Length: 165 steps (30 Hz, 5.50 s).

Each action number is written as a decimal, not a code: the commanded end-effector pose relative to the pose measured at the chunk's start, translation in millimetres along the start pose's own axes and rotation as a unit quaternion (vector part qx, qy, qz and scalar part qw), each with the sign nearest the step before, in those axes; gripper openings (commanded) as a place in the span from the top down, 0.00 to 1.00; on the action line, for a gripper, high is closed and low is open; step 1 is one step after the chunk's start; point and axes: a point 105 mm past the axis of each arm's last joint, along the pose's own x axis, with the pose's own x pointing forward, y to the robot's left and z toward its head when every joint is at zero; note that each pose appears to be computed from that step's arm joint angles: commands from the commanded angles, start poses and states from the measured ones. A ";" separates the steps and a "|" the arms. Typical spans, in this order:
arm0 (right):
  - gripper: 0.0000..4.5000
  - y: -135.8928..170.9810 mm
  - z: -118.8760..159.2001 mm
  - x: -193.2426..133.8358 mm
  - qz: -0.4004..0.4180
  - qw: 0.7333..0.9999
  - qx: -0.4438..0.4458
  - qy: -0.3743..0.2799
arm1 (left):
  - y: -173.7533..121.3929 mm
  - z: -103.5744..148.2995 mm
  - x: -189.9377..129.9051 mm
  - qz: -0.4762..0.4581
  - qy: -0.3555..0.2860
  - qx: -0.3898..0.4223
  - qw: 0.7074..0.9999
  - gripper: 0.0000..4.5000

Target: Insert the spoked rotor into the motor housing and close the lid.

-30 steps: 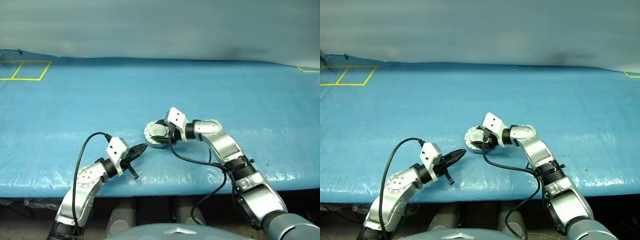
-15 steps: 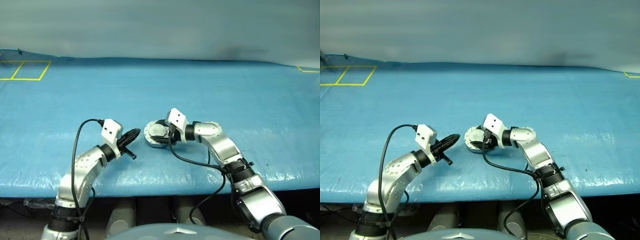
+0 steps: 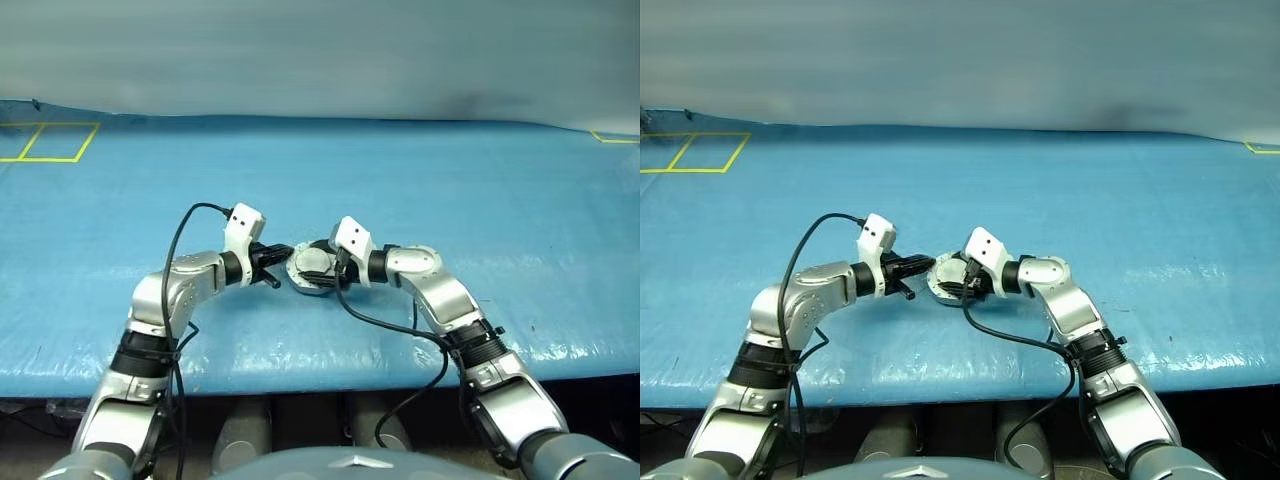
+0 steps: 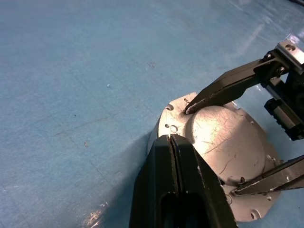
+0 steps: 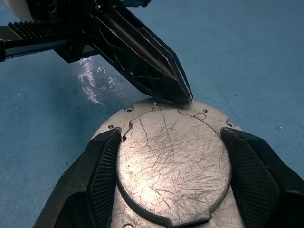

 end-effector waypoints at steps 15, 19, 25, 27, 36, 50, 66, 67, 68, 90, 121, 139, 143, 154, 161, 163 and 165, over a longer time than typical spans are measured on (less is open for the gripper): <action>0.01 14.7 -36.7 -35.2 -0.074 0.993 0.082 0.036 | -15.3 -18.7 19.1 -0.043 0.068 0.015 0.997 1.00; 0.01 20.1 -37.0 -57.9 -0.116 0.986 0.114 0.022 | -15.3 -19.9 18.8 -0.044 0.070 0.016 0.996 1.00; 0.01 36.0 -23.0 -87.7 -0.178 0.946 0.263 -0.070 | -16.3 -20.7 18.9 -0.050 0.068 0.020 0.996 1.00; 0.01 43.2 -21.3 -91.0 -0.178 0.931 0.305 -0.090 | -17.1 -21.0 19.2 -0.053 0.068 0.021 0.996 1.00; 0.01 60.4 -29.9 -66.5 -0.170 0.821 0.520 -0.163 | -19.5 -23.7 21.1 -0.062 0.071 0.025 0.995 1.00; 0.01 49.9 -16.5 -40.9 -0.144 0.714 0.646 -0.230 | -18.1 -25.9 16.5 -0.057 0.071 0.027 0.995 1.00; 0.01 55.0 -4.3 -30.5 -0.098 0.658 0.698 -0.264 | -16.5 -25.0 15.7 -0.056 0.074 0.031 0.995 1.00; 0.05 54.9 -5.2 -30.7 -0.099 0.656 0.699 -0.265 | -16.5 -24.9 15.7 -0.057 0.074 0.031 0.995 1.00; 0.10 54.9 -5.7 -31.0 -0.099 0.655 0.700 -0.266 | -16.6 -24.9 15.7 -0.057 0.074 0.031 0.995 1.00; 0.74 68.2 -21.5 -31.7 -0.109 0.660 0.708 -0.227 | -8.2 -6.6 -0.5 -0.040 0.027 0.031 0.998 1.00; 0.74 23.1 48.3 -47.8 -0.074 0.678 0.647 -0.341 | -53.8 -17.7 -50.3 -0.080 -0.296 -0.519 0.798 0.00; 0.74 47.1 76.7 -39.8 -0.014 0.683 0.648 -0.336 | -61.8 -11.4 -43.8 -0.153 -0.326 -0.559 0.747 0.00; 0.74 53.9 78.8 -38.6 -0.004 0.685 0.651 -0.328 | -59.3 -10.2 -43.6 -0.154 -0.339 -0.559 0.741 0.00; 0.74 70.7 77.4 -35.1 0.011 0.686 0.660 -0.305 | -61.2 -4.2 -38.4 -0.172 -0.347 -0.562 0.731 0.00; 0.74 69.6 77.4 -36.3 0.009 0.693 0.653 -0.306 | -61.1 -4.1 -36.4 -0.167 -0.347 -0.573 0.723 0.09; 0.74 69.7 76.3 -36.4 0.004 0.705 0.642 -0.302 | -61.8 -3.2 -36.5 -0.167 -0.347 -0.574 0.723 0.19; 0.74 70.6 75.7 -36.6 0.002 0.716 0.631 -0.300 | -62.0 -2.6 -36.5 -0.165 -0.347 -0.576 0.722 0.33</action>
